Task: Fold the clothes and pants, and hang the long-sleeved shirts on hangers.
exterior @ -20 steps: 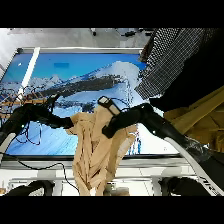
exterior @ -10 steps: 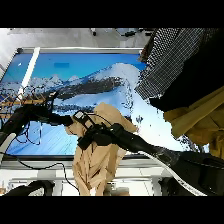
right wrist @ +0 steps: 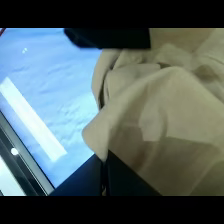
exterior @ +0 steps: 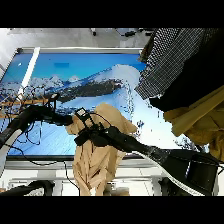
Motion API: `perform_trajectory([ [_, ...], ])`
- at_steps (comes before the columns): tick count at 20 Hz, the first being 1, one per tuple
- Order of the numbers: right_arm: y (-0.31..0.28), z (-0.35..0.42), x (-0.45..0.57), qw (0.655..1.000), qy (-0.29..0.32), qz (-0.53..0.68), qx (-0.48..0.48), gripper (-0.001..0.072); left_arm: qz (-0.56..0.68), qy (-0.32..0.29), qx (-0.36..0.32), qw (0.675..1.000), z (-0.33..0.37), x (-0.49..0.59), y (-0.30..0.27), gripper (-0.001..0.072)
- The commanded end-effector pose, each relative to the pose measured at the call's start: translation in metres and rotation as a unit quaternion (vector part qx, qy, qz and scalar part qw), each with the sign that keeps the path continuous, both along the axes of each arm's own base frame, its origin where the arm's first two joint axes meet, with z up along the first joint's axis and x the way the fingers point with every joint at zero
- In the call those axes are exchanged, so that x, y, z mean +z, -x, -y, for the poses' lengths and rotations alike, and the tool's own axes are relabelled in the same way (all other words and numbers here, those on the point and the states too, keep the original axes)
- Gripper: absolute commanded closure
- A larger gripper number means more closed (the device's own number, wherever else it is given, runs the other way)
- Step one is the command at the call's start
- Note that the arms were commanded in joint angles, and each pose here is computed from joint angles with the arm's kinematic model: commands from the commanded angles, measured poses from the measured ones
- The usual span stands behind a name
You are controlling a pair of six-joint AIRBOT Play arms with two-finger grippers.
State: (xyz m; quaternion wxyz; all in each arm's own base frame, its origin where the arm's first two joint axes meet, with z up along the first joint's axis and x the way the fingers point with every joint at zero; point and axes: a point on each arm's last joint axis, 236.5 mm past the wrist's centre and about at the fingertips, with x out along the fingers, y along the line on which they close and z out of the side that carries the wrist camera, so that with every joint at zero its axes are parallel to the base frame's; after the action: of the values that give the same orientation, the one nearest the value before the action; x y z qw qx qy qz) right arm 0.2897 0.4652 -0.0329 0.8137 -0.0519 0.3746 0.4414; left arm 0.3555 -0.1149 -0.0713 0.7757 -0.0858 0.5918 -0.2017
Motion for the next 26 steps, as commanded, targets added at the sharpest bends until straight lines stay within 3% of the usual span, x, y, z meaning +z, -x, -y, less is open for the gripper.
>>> perform_trajectory([
  [1, -0.005, 0.003, 0.004, 1.000, -0.009, -0.012, -0.019, 0.0683, 0.010, 0.011, 0.016, 1.000, 0.003, 0.002, -0.008, 0.0681],
  [5, -0.024, 0.055, 0.046, 0.999, 0.023, -0.009, -0.024, 0.0684, 0.073, 0.017, 0.021, 0.997, -0.002, 0.052, -0.017, 0.0681],
  [9, -0.056, 0.137, 0.165, 0.995, 0.012, 0.091, -0.040, 0.0686, 0.230, 0.049, 0.016, 0.972, 0.007, 0.189, -0.024, 0.0682],
  [15, -0.012, 0.230, 0.397, 0.960, -0.021, 0.277, -0.035, 0.0686, 0.518, 0.114, -0.007, 0.847, 0.021, 0.462, 0.048, 0.0682],
  [19, 0.037, 0.256, 0.481, 0.934, -0.033, 0.356, -0.024, 0.0686, 0.605, 0.137, -0.035, 0.783, 0.031, 0.548, 0.111, 0.0682],
  [21, 0.025, 0.275, 0.472, 0.933, 0.013, 0.356, -0.054, 0.0685, 0.602, 0.155, -0.062, 0.781, 0.046, 0.550, 0.125, 0.0682],
  [23, -0.012, 0.310, 0.439, 0.932, 0.096, 0.326, -0.126, 0.0684, 0.568, 0.172, -0.100, 0.798, 0.069, 0.531, 0.126, 0.0682],
  [26, -0.082, 0.356, 0.399, 0.895, 0.206, 0.319, -0.234, 0.0682, 0.497, 0.197, -0.135, 0.834, 0.105, 0.485, 0.101, 0.0682],
])
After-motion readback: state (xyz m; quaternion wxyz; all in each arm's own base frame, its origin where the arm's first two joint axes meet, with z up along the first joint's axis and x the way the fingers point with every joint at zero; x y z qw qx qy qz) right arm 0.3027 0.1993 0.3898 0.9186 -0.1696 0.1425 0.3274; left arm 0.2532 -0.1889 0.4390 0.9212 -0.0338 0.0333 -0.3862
